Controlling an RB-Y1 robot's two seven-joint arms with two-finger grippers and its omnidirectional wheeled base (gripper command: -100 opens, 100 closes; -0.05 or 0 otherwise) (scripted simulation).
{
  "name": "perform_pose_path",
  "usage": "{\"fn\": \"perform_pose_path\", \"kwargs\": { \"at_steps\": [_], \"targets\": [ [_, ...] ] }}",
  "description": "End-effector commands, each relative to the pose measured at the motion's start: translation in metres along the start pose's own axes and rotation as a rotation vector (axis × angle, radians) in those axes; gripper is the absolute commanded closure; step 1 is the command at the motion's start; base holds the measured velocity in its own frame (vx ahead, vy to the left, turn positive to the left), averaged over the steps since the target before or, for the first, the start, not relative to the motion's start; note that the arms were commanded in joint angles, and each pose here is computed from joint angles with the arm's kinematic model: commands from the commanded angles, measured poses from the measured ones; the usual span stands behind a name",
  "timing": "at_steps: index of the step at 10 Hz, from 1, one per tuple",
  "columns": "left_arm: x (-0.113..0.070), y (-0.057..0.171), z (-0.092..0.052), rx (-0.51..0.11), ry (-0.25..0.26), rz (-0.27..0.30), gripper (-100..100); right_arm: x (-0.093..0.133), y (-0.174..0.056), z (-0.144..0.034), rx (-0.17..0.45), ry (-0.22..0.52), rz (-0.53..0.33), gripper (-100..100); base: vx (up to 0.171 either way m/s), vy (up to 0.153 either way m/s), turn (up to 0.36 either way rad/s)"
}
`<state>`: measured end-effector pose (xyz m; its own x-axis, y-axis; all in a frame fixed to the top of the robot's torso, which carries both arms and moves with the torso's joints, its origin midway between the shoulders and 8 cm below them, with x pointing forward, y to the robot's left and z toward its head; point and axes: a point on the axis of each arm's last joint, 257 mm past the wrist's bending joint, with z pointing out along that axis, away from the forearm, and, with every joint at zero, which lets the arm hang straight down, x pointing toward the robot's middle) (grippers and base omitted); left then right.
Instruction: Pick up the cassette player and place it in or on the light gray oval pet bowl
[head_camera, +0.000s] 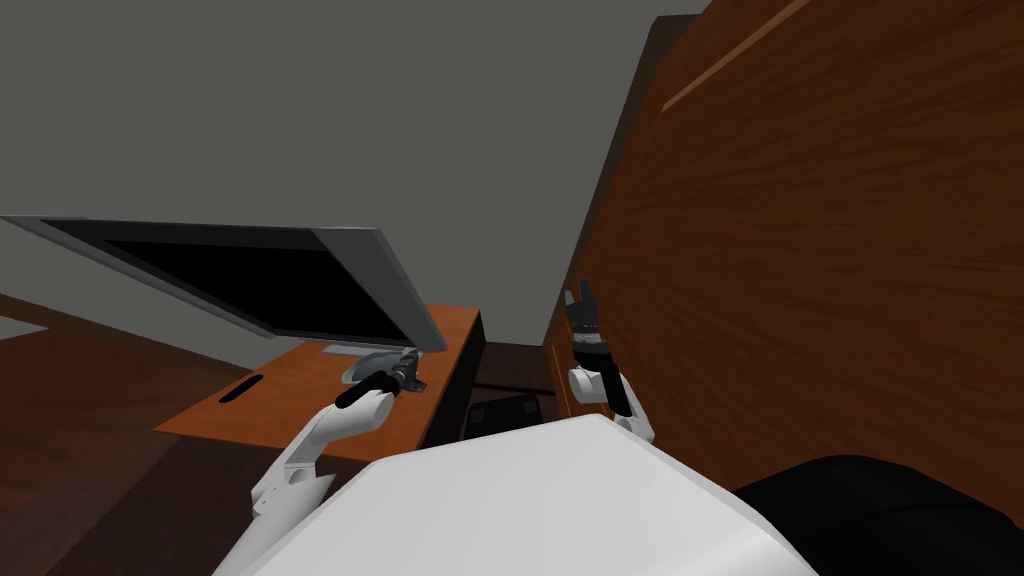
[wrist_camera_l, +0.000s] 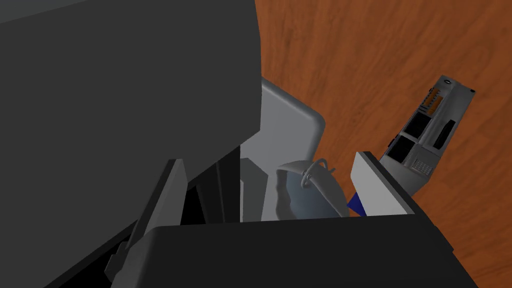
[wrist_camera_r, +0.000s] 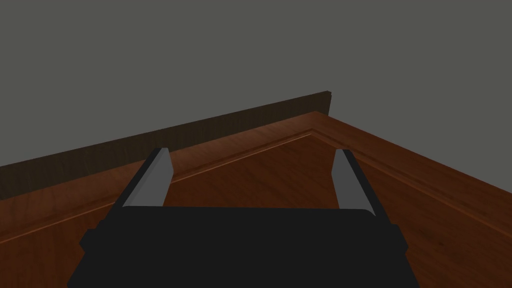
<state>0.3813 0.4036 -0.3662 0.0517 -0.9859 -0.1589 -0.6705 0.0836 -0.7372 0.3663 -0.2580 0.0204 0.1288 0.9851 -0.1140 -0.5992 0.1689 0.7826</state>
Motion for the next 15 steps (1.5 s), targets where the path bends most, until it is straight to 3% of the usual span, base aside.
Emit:
{"fn": "perform_pose_path", "kwargs": {
  "at_steps": [1,2,7,15],
  "targets": [
    [-0.002,0.011,0.001,-0.049,0.004,0.002,-100,0.0,0.0,0.0,0.0,0.0,0.0,0,0.022,0.006,-0.031],
    [-0.001,0.013,0.001,-0.058,0.005,0.002,-100,0.0,0.0,0.0,0.0,0.0,0.0,0,0.008,0.003,0.005],
    [-0.009,0.064,0.002,-0.244,0.028,0.012,-100,0.0,0.0,0.0,0.0,0.0,0.0,0,0.018,0.005,-0.049],
    [-0.019,0.126,-0.012,-0.486,0.067,0.027,-100,0.0,0.0,0.0,0.0,0.0,0.0,0,0.021,0.015,-0.046]
  ]
}}
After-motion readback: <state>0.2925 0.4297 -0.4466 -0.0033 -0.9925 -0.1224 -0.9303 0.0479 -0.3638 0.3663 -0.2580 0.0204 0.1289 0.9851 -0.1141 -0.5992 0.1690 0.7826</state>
